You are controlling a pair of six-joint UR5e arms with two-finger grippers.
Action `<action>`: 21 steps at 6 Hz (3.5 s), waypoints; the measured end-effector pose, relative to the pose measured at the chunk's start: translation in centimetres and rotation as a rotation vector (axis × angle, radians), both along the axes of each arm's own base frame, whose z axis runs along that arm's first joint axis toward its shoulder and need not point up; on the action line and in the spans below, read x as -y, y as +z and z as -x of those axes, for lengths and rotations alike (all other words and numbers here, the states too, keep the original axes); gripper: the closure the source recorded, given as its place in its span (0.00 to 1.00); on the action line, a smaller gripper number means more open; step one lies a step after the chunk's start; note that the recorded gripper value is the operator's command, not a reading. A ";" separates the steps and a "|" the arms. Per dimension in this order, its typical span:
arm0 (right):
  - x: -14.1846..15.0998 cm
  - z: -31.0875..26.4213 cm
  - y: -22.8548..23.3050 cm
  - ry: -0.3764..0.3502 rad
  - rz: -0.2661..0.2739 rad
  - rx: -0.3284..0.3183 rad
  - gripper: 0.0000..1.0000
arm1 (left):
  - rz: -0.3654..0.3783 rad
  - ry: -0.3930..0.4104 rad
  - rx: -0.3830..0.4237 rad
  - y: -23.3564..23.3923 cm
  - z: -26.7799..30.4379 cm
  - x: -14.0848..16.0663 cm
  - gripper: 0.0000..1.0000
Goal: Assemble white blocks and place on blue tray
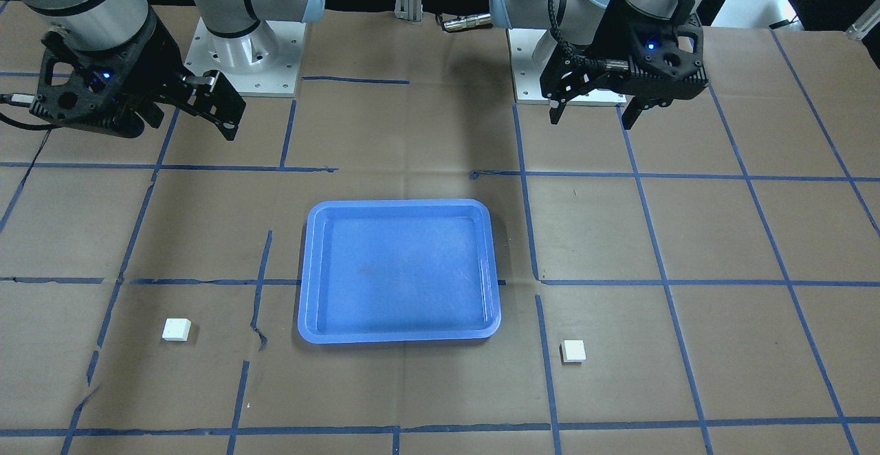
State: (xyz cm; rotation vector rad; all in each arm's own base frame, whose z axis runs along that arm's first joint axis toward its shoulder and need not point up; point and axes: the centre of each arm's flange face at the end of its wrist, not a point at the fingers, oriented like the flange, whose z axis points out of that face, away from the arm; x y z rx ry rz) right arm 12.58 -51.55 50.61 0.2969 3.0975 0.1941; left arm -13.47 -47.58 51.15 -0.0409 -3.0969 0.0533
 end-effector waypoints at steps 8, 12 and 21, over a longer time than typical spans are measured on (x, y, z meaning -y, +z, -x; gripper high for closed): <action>1.3 3.0 0.2 0.736 0.055 -0.002 0.00 | -0.004 0.006 -0.004 -28.9 -5.6 18.6 0.02; 4.8 10.5 -3.3 1.604 0.033 0.137 0.00 | 0.017 -0.012 -0.001 -33.7 -5.7 20.0 0.69; 11.2 19.0 -23.8 1.737 0.378 0.216 0.00 | 0.066 -0.696 0.014 -26.4 14.8 11.8 0.74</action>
